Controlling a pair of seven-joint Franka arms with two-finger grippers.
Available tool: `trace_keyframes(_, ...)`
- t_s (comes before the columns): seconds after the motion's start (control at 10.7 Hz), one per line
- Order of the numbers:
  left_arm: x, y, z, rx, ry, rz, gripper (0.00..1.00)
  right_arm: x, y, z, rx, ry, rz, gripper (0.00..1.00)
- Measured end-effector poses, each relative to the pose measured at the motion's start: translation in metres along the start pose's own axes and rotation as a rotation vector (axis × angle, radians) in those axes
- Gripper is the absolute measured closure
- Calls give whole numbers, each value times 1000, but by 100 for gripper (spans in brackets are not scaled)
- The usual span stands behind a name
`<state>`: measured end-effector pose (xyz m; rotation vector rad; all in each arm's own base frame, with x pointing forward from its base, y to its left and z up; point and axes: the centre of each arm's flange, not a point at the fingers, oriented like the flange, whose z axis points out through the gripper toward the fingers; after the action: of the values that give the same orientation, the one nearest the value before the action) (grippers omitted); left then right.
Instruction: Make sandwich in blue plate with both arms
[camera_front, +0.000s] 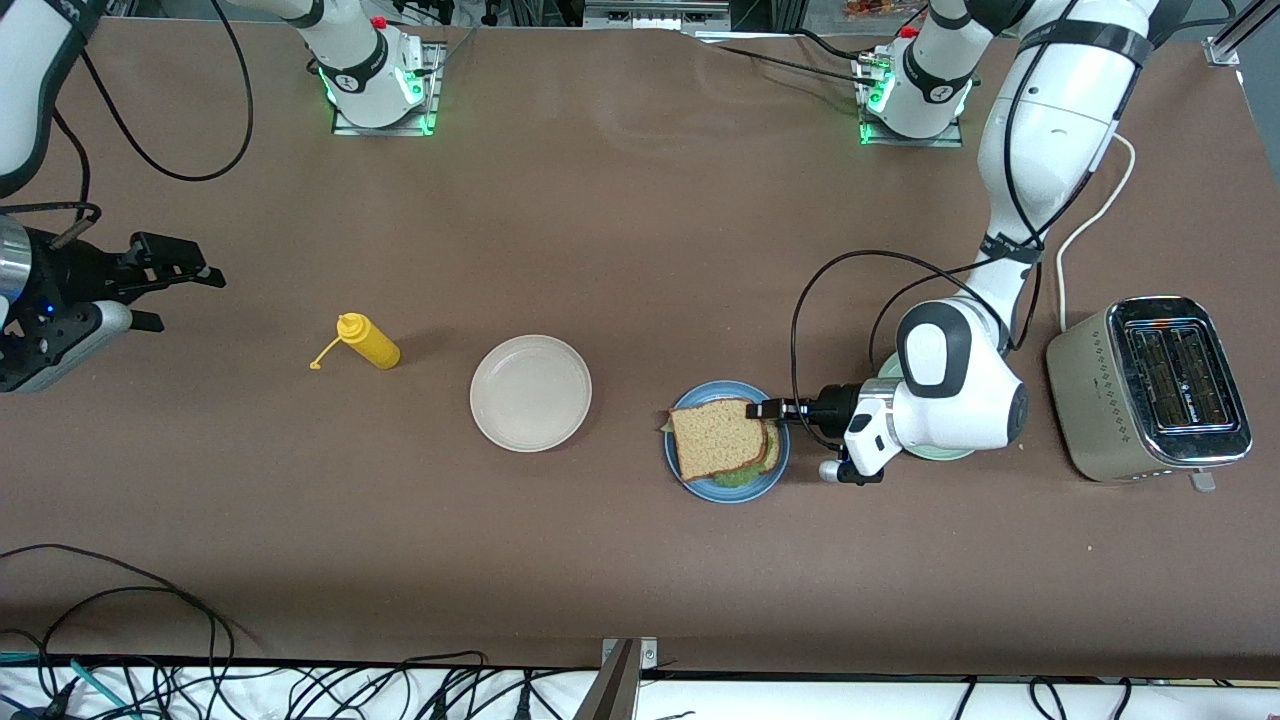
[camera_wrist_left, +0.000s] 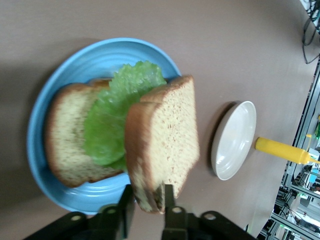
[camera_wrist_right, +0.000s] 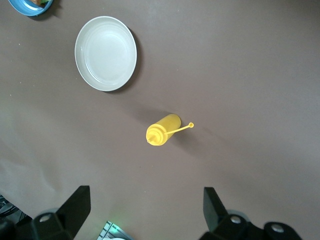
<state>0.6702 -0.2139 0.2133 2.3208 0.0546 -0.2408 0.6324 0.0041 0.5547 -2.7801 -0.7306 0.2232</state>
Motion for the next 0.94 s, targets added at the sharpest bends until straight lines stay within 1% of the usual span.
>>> trace_keyframes(0.19, 4, -25, 1, -1, -1, -31, 42, -2, -15, -15, -48, -5, 21, 0)
trace_keyframes(0.28, 6, -36, 0, -2, 0, -43, 33, -4, -24, -24, -89, -11, 33, 0)
trace_keyframes(0.47, 9, -48, -4, -4, 5, -47, 32, -8, -38, -31, -157, -39, 92, 0)
trace_keyframes(0.56, 10, -51, -7, -5, 9, -47, 28, -7, -37, -28, -177, -46, 138, 0)
trace_keyframes(0.66, 11, -53, -11, -7, 15, -49, 24, -7, -31, -23, -209, -44, 172, 0)
trace_keyframes(0.75, 12, -55, -18, -5, 22, -46, 19, -6, -26, -16, -232, -27, 194, 0)
trace_keyframes(0.84, 12, -53, -27, 28, 18, -13, 7, -5, -22, -10, -248, 0, 202, 0)
trace_keyframes(0.94, 11, -46, -39, 93, 11, 40, 0, -5, -20, -6, -259, 23, 205, 0)
